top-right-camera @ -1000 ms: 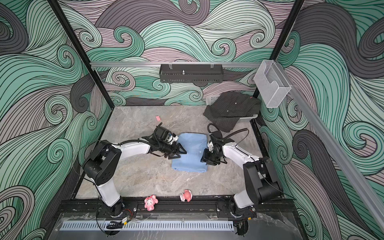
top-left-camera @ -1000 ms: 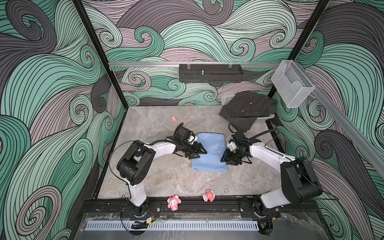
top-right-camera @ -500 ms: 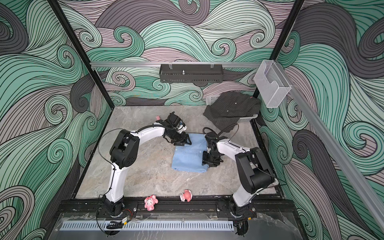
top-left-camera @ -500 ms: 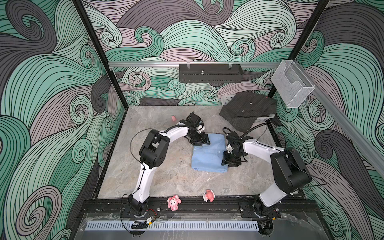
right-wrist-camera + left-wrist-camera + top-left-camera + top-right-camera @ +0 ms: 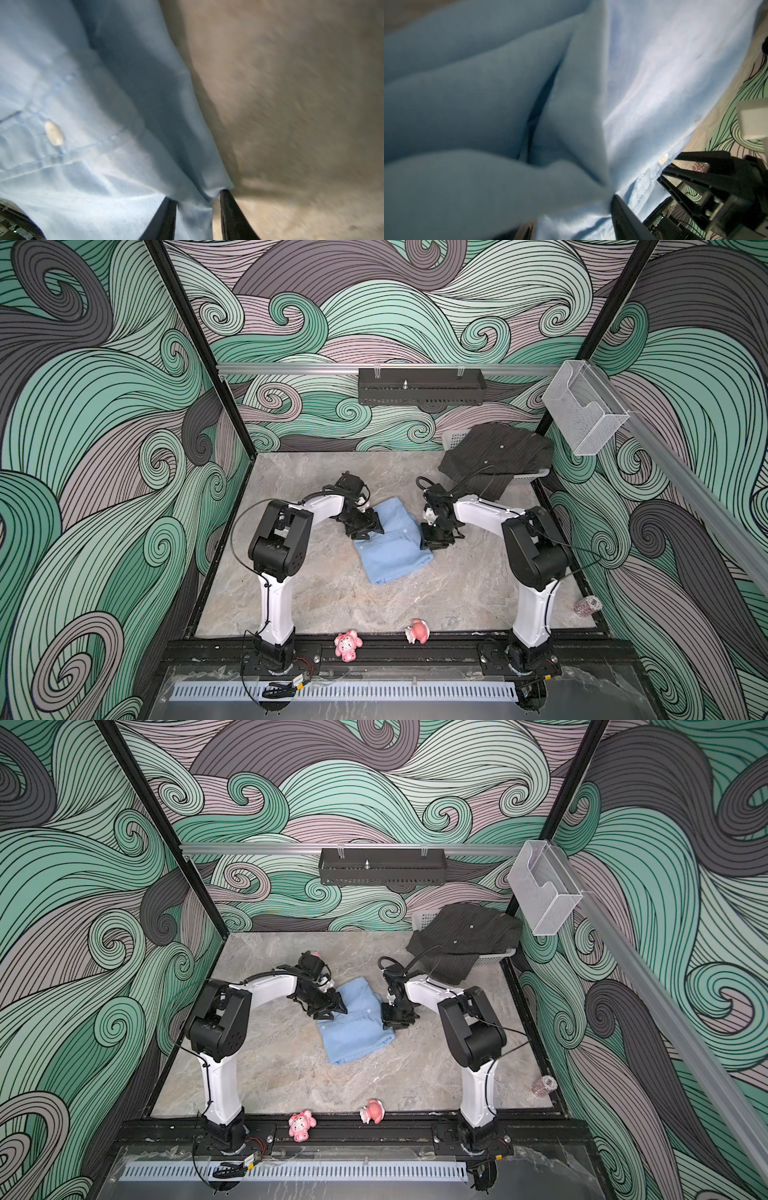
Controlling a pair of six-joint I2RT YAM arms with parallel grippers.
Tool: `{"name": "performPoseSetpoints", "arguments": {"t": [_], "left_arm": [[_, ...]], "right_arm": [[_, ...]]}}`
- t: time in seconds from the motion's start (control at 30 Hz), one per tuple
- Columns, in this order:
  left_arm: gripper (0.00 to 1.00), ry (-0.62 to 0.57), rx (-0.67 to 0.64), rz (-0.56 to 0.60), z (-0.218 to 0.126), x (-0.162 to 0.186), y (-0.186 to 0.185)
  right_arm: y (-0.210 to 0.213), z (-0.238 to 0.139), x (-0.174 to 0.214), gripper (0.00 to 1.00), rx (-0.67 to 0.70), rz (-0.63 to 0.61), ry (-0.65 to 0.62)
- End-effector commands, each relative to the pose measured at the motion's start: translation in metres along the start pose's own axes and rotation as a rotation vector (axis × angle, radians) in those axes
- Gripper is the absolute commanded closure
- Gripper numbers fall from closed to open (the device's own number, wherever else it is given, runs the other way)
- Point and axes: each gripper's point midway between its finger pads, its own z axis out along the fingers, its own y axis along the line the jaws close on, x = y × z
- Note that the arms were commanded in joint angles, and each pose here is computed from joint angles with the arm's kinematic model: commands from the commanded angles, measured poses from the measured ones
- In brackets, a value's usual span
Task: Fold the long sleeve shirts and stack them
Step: 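Release the shirt, drawing the right gripper back while the left reaches over it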
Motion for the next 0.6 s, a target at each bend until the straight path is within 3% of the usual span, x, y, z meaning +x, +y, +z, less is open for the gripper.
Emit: {"name": "performPoseSetpoints", "arguments": {"t": [0.0,0.17,0.3,0.43,0.57], "left_arm": [[0.38,0.002,-0.149,-0.109,-0.006,0.014,0.055],[0.35,-0.069,-0.140,-0.098,-0.042,0.002,0.056],[0.32,-0.192,-0.110,-0.016,-0.084,-0.009,0.031],[0.32,-0.381,-0.109,0.112,-0.144,-0.007,-0.001],[0.30,-0.528,-0.223,0.330,-0.187,0.015,-0.028]], "right_arm": [[0.035,0.009,-0.014,0.64,-0.048,-0.080,0.004],[0.065,0.004,-0.043,0.63,-0.089,-0.108,-0.045],[0.076,-0.033,-0.059,0.59,-0.091,-0.132,-0.147],[0.079,-0.088,-0.057,0.56,-0.077,-0.166,-0.270],[0.076,-0.130,-0.034,0.56,-0.083,-0.213,-0.381]]}}
